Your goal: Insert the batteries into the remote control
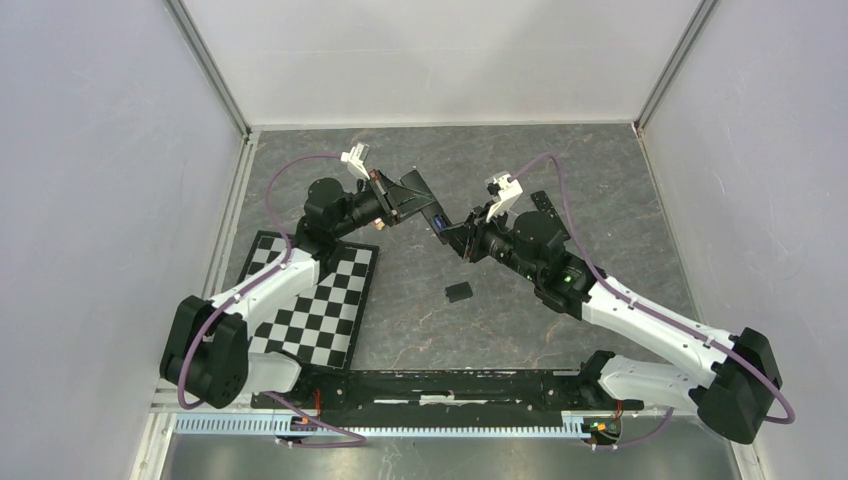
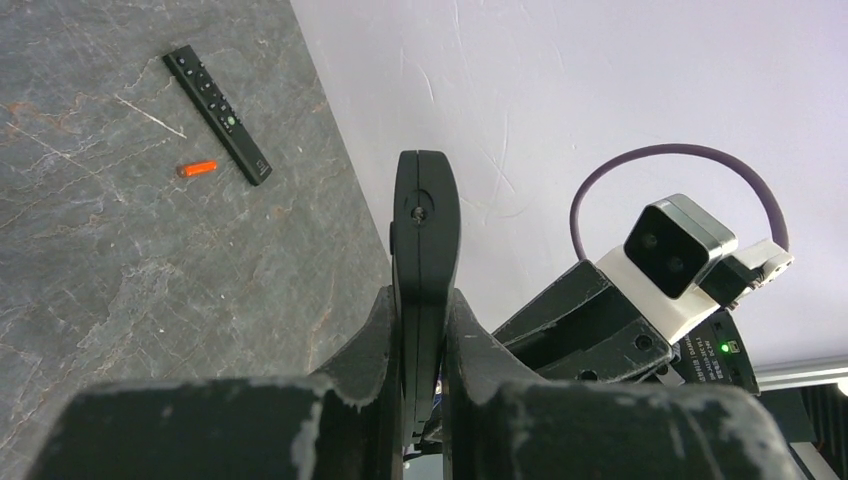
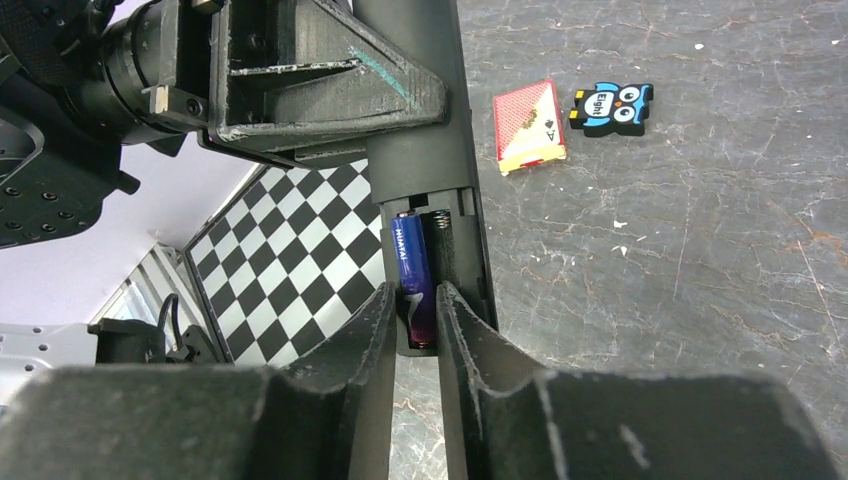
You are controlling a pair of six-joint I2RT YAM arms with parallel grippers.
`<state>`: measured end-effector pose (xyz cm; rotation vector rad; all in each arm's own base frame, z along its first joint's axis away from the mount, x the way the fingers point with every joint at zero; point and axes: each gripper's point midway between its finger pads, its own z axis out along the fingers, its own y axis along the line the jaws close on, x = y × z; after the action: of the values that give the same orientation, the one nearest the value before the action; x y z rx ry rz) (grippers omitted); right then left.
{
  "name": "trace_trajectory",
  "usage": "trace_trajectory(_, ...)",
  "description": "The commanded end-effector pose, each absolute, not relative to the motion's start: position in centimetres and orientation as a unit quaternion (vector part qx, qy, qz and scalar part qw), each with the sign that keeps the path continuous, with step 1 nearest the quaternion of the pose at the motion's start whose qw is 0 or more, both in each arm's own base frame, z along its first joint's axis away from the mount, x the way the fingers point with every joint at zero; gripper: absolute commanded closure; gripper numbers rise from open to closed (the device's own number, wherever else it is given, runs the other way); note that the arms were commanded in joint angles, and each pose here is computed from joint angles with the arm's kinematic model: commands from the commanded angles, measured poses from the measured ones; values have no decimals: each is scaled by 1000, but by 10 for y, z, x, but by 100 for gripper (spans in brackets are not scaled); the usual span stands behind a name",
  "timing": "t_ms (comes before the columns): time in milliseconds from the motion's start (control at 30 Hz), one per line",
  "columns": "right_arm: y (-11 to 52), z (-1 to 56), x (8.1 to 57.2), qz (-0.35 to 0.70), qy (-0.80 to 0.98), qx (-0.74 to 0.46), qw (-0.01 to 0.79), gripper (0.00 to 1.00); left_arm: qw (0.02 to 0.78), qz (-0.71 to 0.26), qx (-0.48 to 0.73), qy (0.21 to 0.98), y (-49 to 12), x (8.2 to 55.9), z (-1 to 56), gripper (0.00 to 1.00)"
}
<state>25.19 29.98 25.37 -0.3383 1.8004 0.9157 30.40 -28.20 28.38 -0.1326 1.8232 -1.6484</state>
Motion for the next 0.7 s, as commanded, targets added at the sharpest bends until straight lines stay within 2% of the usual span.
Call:
trace_trajectory(0,285,195,238,327,807,-169,461,71,396,-694,-3,601,-275,286,371,98)
trace_trajectory(333,289,233,248,337,783,-167,495,54,393,-689,-2,609,-276,287,361,98)
trace_trajectory(533,283,256,250,344,772,-146,514,36,394,-688,2,610,-277,288,358,98)
trace_trajectory(667,279,266,253,347,768,-135,521,31,393,-687,1,612,-277,288,356,98)
